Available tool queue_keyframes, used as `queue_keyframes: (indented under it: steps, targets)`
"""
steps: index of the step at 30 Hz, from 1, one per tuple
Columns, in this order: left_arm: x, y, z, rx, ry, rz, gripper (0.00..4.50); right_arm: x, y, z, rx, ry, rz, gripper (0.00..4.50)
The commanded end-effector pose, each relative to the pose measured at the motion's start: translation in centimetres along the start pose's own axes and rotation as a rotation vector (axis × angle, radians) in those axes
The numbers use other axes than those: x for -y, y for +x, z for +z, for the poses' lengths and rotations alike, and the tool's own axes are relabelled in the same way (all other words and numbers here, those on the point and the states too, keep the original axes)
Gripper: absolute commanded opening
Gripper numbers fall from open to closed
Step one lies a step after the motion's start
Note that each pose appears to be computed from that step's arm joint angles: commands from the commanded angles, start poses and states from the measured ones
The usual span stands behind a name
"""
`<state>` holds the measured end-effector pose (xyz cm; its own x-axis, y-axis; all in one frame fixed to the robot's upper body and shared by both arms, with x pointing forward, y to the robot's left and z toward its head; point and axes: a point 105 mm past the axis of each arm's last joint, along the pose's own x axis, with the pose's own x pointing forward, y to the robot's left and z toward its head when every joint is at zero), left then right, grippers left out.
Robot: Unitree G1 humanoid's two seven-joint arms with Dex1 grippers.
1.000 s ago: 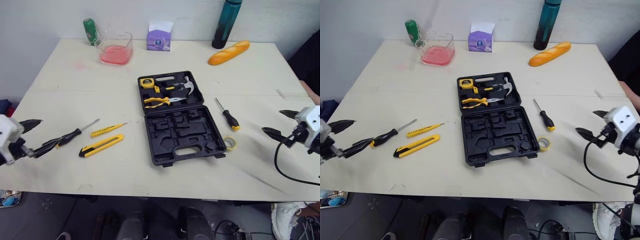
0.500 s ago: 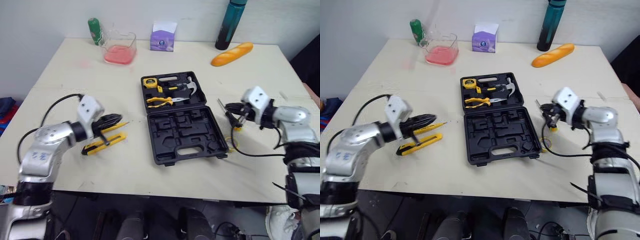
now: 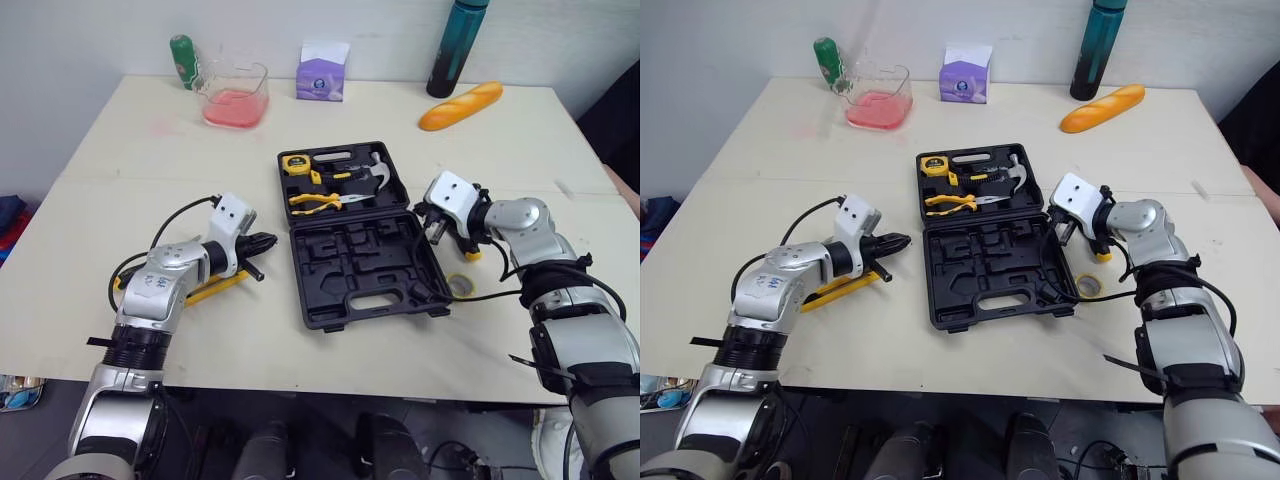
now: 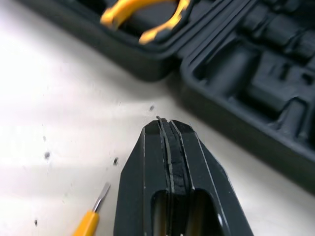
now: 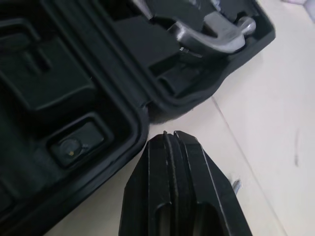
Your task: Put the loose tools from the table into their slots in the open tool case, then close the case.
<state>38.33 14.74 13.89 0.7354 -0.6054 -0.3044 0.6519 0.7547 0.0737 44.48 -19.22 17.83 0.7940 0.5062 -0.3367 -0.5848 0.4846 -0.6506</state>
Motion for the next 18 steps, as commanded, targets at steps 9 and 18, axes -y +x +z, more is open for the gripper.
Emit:
queue_keyframes:
  steps: [9, 18]
  targets:
    - [0.3, 3.1, 0.9, -0.015, 0.015, -0.039, 0.07, 0.3, 0.7, 0.1, -0.061, -0.015, -0.005, 0.00]
    - [-0.1, 4.4, 0.8, -0.016, 0.015, -0.030, 0.07, -0.9, 1.2, -0.5, -0.058, 0.039, 0.027, 0.00]
